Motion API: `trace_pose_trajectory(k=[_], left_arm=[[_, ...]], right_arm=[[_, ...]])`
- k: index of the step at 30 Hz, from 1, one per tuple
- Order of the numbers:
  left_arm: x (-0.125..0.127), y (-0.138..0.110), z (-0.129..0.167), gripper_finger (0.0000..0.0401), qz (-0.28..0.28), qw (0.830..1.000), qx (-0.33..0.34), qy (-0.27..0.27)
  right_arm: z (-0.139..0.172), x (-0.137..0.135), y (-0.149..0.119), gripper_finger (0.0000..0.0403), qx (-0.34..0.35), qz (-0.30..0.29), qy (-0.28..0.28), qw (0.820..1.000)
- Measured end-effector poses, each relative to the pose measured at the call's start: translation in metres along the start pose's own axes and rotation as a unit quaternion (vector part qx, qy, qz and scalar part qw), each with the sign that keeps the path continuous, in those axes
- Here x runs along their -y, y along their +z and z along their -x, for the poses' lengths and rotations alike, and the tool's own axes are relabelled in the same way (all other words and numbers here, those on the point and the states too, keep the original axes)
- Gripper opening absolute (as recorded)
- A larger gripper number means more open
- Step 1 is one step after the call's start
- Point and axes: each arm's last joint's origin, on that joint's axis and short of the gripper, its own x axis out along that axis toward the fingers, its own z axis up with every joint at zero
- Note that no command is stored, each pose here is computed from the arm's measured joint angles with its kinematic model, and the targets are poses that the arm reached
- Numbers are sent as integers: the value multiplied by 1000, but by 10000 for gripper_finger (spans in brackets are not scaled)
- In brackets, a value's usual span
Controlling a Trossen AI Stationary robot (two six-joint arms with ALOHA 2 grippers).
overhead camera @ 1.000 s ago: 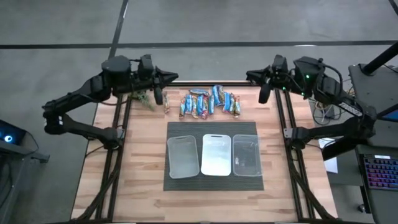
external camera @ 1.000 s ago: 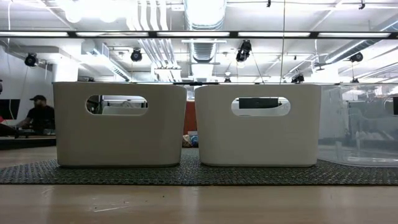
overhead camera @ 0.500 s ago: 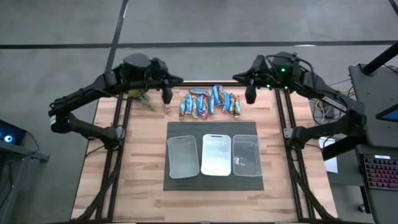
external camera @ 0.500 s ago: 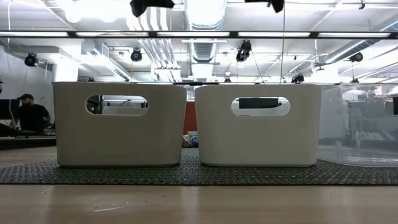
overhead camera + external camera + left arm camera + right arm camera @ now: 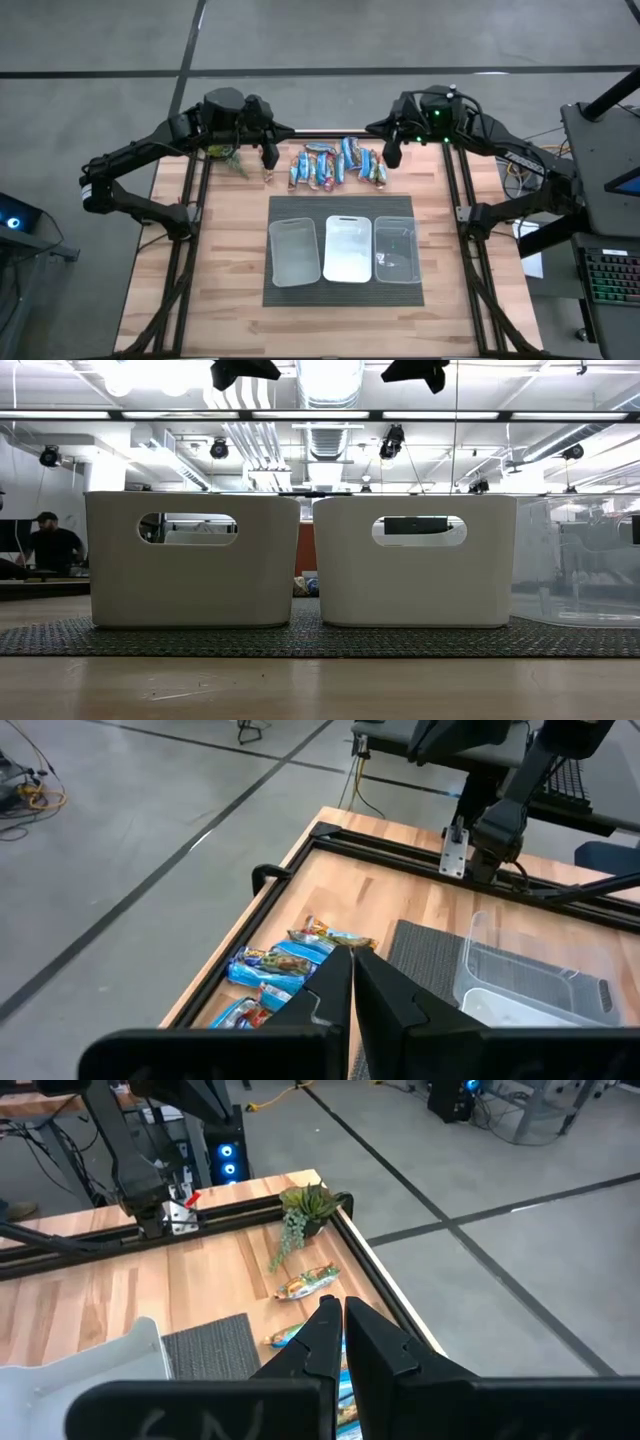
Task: Pick and place Granola Bars by type
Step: Put the red granola bar into the gray bin
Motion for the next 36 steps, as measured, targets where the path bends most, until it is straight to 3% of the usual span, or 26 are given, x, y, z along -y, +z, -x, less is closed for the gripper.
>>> trace_pose_trajectory(k=[7,25,36], left_arm=[[-1,0,0,0,-38,999,0,18],[-17,-3,-2,0,3,999,-16,33],[-39,-10,-22,0,-25,999,-44,-4]], right_arm=[[0,0,-1,8,-2,-4,0,1000],[-1,0,-5,8,-27,-27,-1,999],[-2,0,-8,9,-34,-27,-1,999]])
